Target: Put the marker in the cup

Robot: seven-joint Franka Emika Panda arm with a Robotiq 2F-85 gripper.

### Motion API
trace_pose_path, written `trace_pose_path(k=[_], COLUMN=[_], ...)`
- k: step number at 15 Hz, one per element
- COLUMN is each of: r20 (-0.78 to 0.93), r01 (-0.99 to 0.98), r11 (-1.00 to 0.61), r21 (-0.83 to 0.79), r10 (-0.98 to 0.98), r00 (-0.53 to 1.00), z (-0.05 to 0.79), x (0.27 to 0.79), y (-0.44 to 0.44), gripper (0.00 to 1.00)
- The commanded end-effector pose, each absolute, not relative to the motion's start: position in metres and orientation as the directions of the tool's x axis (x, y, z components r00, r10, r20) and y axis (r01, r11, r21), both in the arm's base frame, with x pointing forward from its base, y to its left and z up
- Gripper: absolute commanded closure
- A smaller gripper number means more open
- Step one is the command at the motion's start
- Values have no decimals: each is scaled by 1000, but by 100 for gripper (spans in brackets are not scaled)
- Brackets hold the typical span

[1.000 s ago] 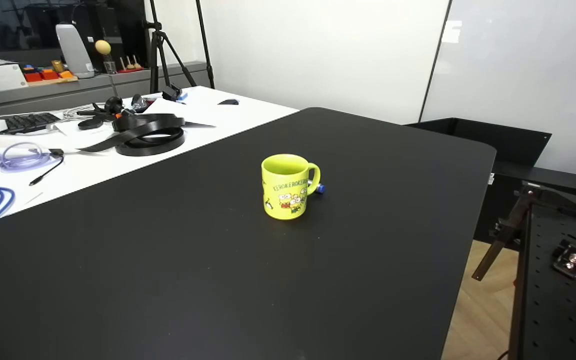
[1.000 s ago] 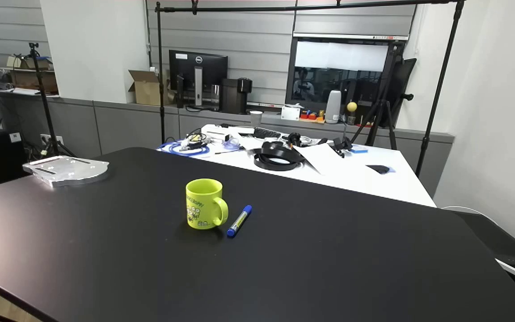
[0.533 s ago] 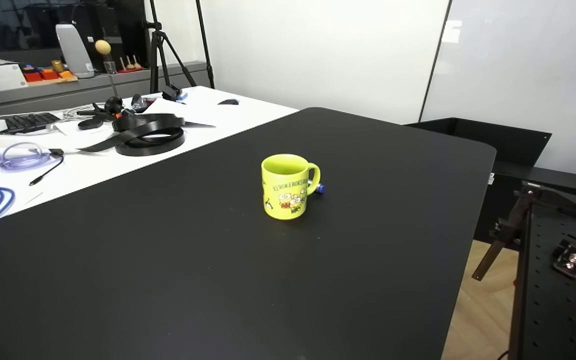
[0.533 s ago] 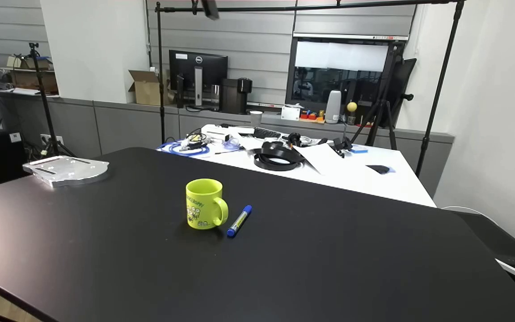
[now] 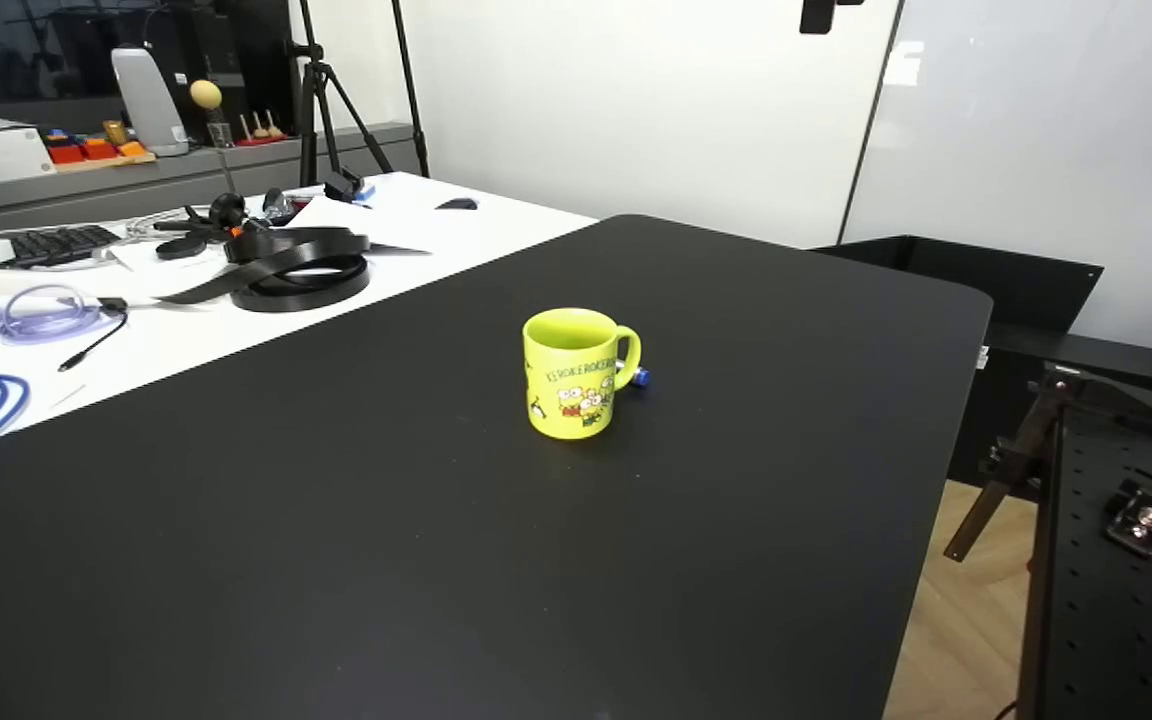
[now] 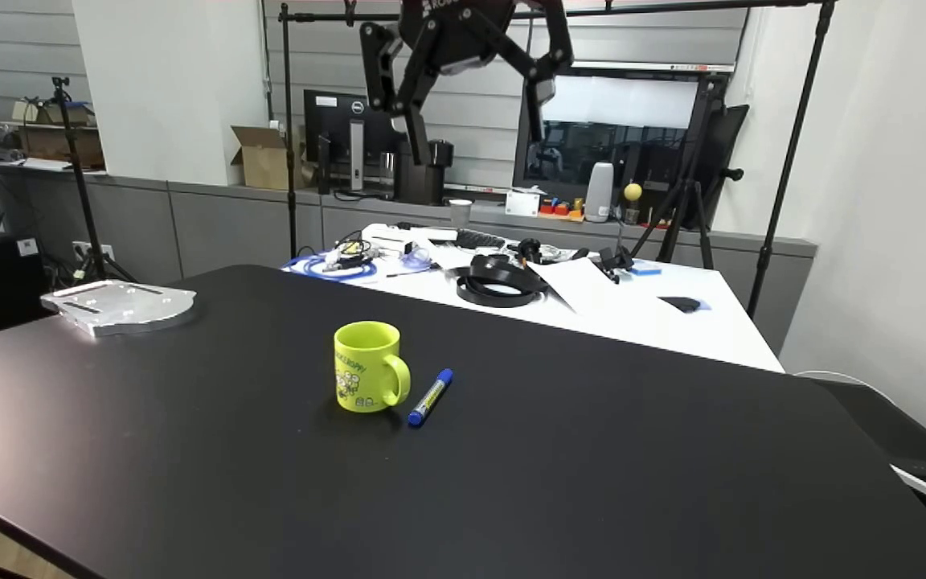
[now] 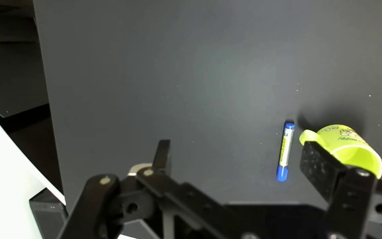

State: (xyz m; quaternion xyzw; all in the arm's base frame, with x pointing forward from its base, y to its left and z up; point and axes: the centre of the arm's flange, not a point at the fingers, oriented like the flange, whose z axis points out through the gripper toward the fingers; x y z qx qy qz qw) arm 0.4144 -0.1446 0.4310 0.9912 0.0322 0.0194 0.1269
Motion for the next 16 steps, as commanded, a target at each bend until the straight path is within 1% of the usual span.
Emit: trace_pose_path(k=[1, 3, 5, 8, 11, 13, 16], r20=[25, 25, 61, 163, 217, 210, 163], r01=[61, 60, 18, -108, -225, -267, -272], r11=[-966, -965, -966, -976, -968, -961, -962], r21=[252, 253, 257, 187, 109, 66, 38], r10=[70, 69, 34, -78, -198, -248, -262], r00=[997, 997, 998, 984, 956, 946, 951], z=[429, 430, 422, 398, 363, 335, 294], x=[419, 421, 430, 471, 516, 544, 580], y=[-144, -145, -143, -149, -158, -160, -156], gripper=[0, 0, 0, 0, 0, 0, 0])
